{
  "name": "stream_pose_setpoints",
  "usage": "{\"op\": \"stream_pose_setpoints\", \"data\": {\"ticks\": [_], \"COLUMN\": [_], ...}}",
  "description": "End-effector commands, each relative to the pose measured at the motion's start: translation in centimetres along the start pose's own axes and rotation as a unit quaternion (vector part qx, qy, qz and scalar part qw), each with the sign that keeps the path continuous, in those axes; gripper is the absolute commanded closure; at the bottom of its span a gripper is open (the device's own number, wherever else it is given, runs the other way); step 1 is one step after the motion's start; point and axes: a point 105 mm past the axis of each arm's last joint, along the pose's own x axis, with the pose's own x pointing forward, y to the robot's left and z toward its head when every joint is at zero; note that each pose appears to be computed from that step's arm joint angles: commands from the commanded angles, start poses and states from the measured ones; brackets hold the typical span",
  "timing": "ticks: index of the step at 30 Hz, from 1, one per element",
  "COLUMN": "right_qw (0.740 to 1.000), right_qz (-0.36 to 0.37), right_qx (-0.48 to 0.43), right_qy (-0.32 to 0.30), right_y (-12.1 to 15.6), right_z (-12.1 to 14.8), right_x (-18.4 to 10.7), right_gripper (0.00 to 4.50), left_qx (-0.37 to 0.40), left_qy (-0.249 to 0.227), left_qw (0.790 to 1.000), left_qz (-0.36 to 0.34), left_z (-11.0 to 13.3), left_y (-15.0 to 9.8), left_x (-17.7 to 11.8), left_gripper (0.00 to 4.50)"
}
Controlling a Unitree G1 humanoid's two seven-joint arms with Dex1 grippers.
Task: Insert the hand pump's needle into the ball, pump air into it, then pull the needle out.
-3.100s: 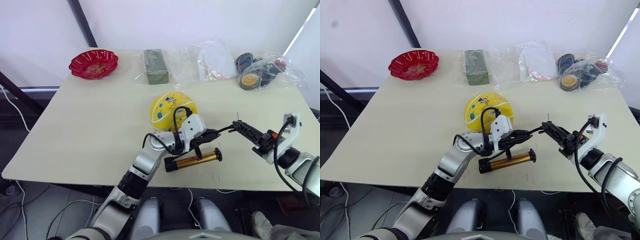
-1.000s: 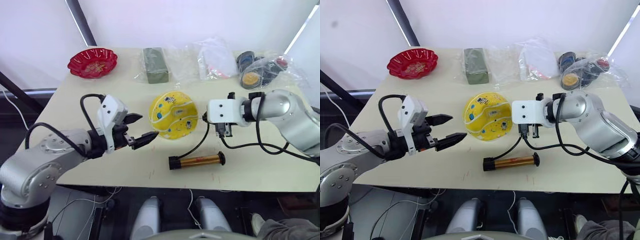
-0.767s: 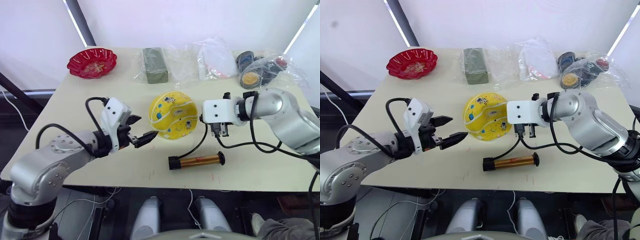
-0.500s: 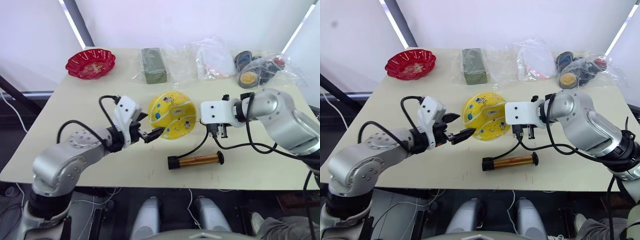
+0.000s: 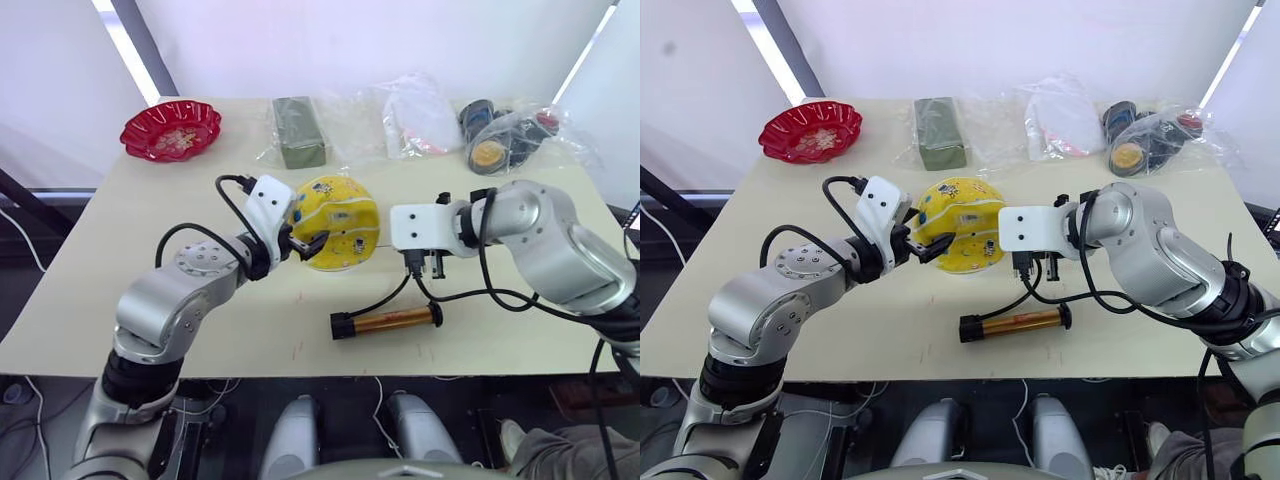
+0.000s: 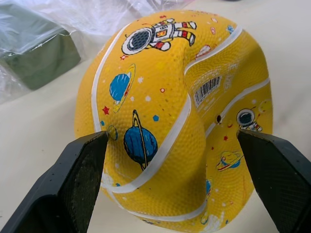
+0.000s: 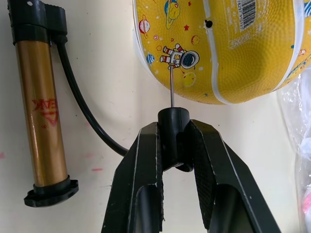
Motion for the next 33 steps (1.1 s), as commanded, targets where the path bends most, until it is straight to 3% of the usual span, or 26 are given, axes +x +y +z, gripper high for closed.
{"op": "stream_pose_setpoints", "data": {"ticks": [1,14,25,26,29,33], "right_qw": [1.0,1.0,1.0,1.0,0.999,0.999], "right_qz": [-0.009,-0.006,-0.009,-0.01,-0.011,-0.014], "right_qx": [-0.013,-0.006,0.005,0.007,0.014,0.021], "right_qy": [-0.004,-0.008,-0.024,-0.025,-0.032,-0.037], "right_y": [-0.1,0.1,0.0,0.0,0.0,0.0], "right_z": [0.7,0.9,1.8,1.9,2.4,3.0], "right_x": [-0.4,-0.4,-0.2,-0.2,0.0,0.4], "right_gripper": [4.2,4.2,4.2,4.2,4.2,4.2], "left_qx": [0.015,0.006,-0.003,-0.01,-0.045,-0.105], "left_qy": [-0.004,0.012,0.015,0.015,0.015,0.011], "left_qw": [1.0,1.0,1.0,1.0,0.998,0.994], "left_qz": [0.016,0.001,-0.02,-0.024,-0.036,-0.043], "left_z": [0.5,0.6,0.5,0.5,0.4,0.7], "left_y": [0.6,1.3,1.1,1.1,0.7,0.3], "left_x": [-0.2,-1.7,0.4,0.6,0.8,0.9], "left_gripper": [0.0,0.0,0.0,0.39,1.01,2.65]}}
